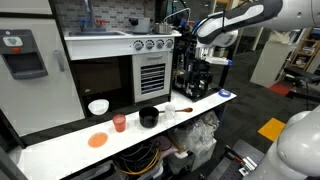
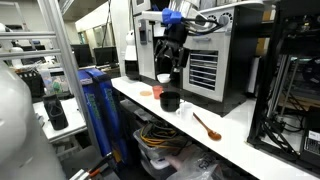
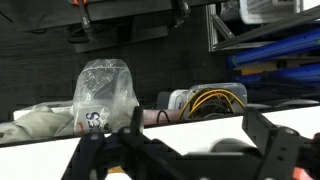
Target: Take the white mug and pour its contents into the black bowl, then use the wooden spoon to stir the contents in the black bowl
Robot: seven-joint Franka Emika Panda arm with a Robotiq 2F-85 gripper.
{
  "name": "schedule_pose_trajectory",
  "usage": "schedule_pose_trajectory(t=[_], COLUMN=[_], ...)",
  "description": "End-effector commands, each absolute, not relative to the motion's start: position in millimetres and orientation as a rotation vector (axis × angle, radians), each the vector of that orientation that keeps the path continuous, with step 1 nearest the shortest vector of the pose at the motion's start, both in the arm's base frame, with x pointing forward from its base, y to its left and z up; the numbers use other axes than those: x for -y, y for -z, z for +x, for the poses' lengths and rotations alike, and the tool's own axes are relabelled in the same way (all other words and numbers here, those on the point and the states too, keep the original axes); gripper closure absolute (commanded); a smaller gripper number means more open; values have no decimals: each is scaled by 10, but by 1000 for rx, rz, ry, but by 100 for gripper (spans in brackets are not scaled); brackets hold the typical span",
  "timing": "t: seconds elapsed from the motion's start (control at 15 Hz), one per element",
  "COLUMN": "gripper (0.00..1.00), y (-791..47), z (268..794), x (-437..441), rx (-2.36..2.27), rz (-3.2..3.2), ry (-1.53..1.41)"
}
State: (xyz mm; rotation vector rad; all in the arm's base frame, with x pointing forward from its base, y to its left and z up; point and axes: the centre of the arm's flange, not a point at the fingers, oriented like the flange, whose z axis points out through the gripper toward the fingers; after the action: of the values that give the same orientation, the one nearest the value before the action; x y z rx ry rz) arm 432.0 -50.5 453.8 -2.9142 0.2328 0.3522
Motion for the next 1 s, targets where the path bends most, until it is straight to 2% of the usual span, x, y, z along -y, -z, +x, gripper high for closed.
schedule_pose_trajectory(t=[0.0, 0.53, 0.93], gripper=[0, 0, 0], y=[-4138, -3619, -3083], z=[4261, 4226, 4598], x=[291, -122, -86], rx=[-177, -176, -307], rz=[-3007, -3177, -3131], ry=[-346, -365, -340])
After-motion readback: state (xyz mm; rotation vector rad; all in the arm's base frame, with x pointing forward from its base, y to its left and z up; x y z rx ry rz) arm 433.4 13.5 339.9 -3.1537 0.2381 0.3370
